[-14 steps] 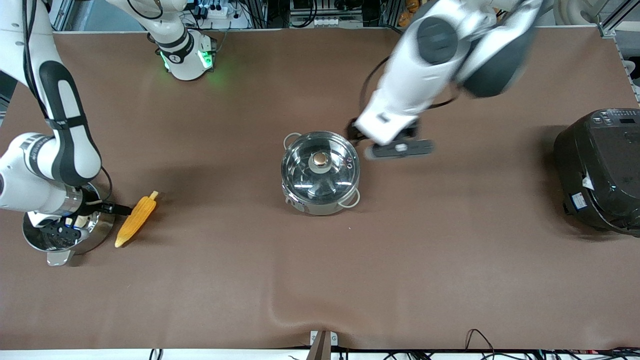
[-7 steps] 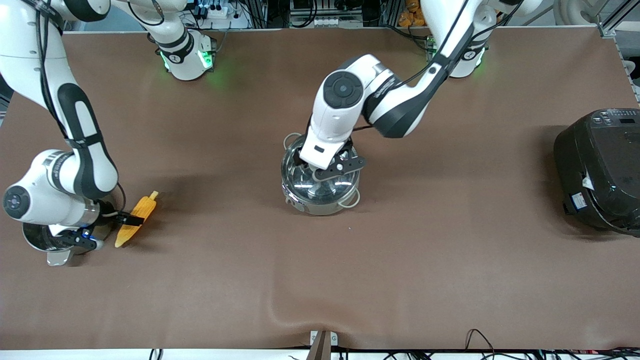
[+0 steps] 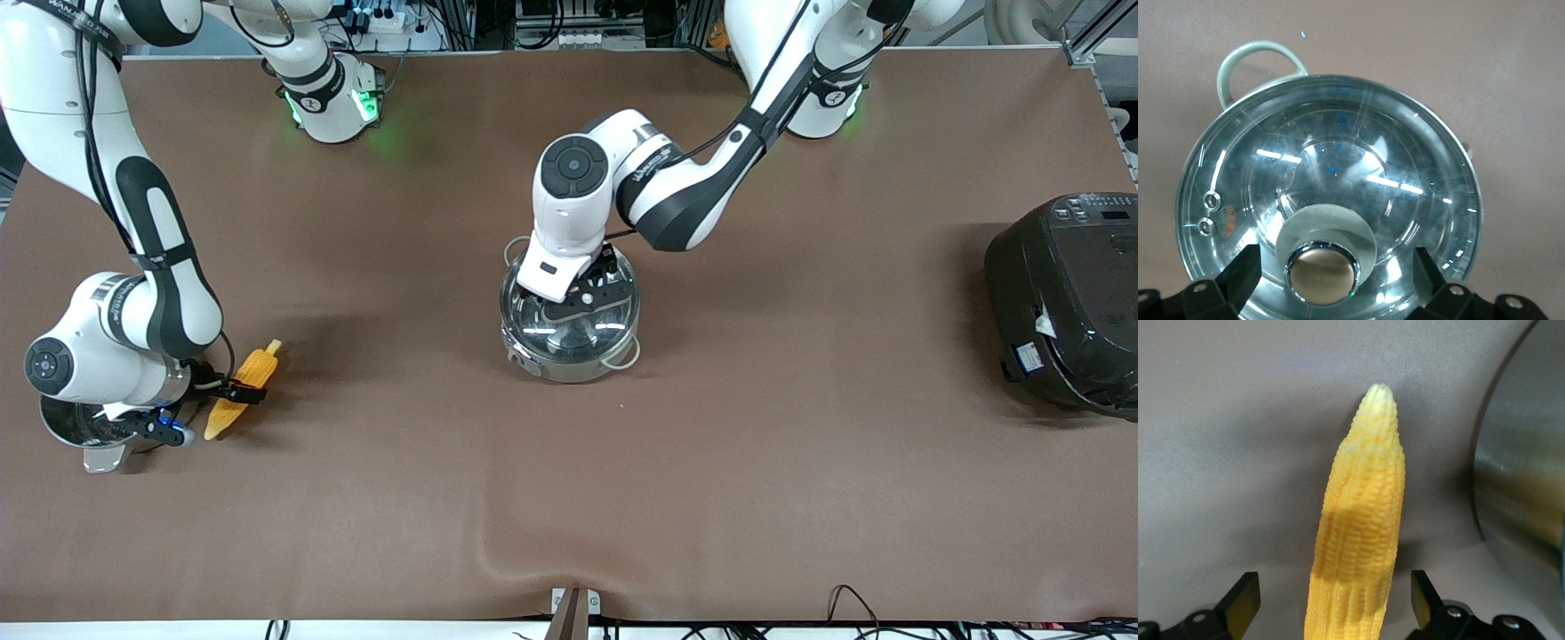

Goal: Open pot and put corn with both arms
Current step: 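Grasp the lid knob with the left gripper while the right gripper grasps the corn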

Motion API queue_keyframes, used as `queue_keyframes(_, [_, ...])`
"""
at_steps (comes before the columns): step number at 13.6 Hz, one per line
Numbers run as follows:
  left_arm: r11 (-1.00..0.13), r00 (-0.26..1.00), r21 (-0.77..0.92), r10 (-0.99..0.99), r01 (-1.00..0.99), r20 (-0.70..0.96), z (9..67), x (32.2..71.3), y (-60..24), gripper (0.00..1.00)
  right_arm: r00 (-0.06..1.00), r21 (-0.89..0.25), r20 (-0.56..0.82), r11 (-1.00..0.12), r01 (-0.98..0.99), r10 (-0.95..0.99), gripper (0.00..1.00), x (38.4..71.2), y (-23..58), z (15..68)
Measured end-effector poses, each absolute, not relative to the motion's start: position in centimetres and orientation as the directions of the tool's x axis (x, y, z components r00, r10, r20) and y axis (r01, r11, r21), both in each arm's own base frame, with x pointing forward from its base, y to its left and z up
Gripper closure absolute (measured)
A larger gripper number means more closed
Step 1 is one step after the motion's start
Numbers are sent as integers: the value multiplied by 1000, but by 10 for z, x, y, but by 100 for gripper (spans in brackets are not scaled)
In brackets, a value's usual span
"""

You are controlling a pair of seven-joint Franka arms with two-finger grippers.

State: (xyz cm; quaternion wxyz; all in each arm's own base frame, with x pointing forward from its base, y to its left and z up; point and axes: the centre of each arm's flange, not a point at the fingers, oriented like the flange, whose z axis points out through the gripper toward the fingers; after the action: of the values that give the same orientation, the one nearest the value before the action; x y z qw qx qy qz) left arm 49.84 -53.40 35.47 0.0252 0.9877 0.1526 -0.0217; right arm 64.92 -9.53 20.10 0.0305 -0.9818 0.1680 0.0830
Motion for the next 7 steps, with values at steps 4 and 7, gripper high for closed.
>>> queue_keyframes(4, [-954, 953, 28, 298, 299, -52, 346, 498, -534, 0, 927, -28, -194, -943, -331, -320, 0, 646, -95, 187])
queue_keyframes(7, [-951, 950, 20, 309, 310, -51, 344, 498, -534, 4, 930, -29, -196, -947, -321, -309, 31, 645, -96, 184])
